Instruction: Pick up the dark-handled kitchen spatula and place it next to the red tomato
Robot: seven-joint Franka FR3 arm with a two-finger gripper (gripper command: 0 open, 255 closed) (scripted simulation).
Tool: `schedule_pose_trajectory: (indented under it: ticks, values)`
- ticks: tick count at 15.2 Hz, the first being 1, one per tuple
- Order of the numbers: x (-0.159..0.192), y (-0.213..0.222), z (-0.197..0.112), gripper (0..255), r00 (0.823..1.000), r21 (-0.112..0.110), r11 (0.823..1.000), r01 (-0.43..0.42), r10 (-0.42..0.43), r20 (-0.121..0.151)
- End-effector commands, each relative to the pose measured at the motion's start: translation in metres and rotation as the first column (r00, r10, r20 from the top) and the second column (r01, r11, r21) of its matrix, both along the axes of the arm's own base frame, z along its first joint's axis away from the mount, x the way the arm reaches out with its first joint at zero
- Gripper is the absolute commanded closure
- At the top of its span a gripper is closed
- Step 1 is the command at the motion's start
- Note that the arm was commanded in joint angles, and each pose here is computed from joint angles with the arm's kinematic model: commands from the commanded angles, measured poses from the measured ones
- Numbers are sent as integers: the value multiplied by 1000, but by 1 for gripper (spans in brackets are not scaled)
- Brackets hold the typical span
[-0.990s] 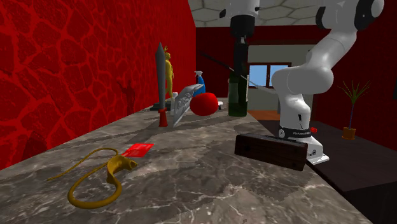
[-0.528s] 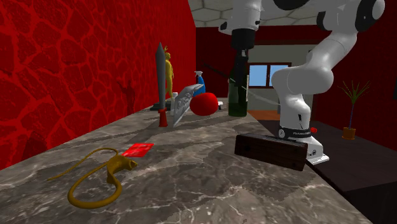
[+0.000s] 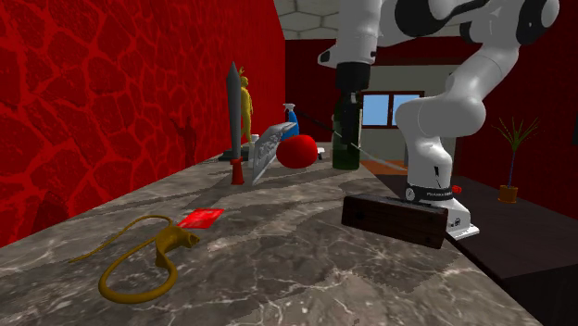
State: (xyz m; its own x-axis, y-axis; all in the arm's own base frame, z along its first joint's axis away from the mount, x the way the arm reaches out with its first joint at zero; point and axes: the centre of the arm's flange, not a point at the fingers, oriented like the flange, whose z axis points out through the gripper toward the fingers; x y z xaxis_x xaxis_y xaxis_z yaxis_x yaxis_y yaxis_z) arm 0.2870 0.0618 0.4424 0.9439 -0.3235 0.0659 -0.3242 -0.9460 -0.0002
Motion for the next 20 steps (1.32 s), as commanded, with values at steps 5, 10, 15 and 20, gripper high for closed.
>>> schedule_pose_trajectory:
  ticks: [5,10,15,20]
  values:
    - [0,-1,-33,255,1000,0,1000,0,0,1]
    - [0,-1,-59,255,1000,0,1000,0,0,1]
    - [0,-1,-86,255,1000,0,1000,0,0,1]
    - [0,-1,-92,255,1000,0,1000,0,0,1]
